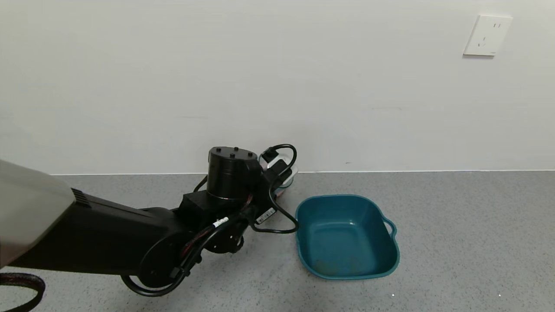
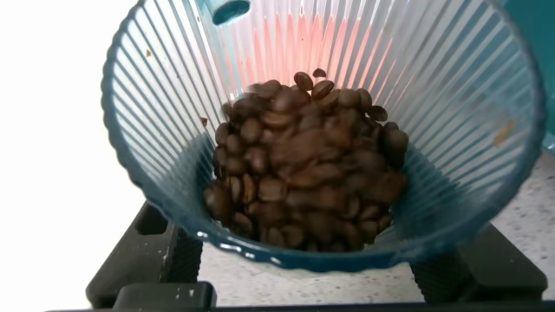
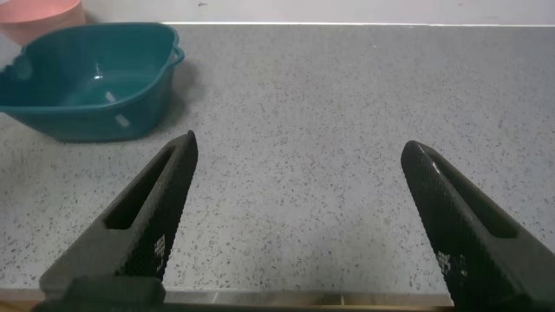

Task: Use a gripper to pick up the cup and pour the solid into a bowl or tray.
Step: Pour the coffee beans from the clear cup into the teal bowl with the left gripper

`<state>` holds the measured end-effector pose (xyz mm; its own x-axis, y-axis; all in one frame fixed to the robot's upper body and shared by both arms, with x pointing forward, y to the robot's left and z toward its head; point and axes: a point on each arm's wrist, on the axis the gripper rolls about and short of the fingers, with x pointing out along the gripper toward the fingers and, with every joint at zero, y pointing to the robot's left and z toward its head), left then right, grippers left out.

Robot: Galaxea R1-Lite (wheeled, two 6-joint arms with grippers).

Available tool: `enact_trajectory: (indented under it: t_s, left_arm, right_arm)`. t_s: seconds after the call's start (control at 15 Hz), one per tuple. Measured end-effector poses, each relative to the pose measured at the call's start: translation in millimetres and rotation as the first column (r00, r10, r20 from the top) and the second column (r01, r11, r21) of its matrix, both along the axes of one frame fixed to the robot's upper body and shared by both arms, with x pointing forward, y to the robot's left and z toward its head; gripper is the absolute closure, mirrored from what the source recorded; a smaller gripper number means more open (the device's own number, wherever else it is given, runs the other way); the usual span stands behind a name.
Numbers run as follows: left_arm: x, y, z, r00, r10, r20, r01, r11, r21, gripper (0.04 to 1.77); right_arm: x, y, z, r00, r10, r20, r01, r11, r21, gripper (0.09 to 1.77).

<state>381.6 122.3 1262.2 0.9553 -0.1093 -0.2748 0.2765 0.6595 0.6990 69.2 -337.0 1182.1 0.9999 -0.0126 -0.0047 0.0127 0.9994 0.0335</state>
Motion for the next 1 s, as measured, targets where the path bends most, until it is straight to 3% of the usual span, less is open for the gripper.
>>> enact_trajectory:
  t_s: [0.47, 1.0]
  left_arm:
    - [2.8, -36.0, -10.8, 0.999, -0.018, 0.030, 0.013, 0.985, 0.170, 0.51]
    - [0.5, -60.0, -23.6, 1.000, -0.021, 0.023, 0.011, 0.935, 0.353, 0.51]
  right_arm:
    - [0.0, 0.0, 0.0, 1.000, 0.000, 0.000, 0.000, 1.000, 0.000, 0.15]
    - [0.0, 0.0, 0.0, 1.000, 0.000, 0.000, 0.000, 1.000, 0.000, 0.15]
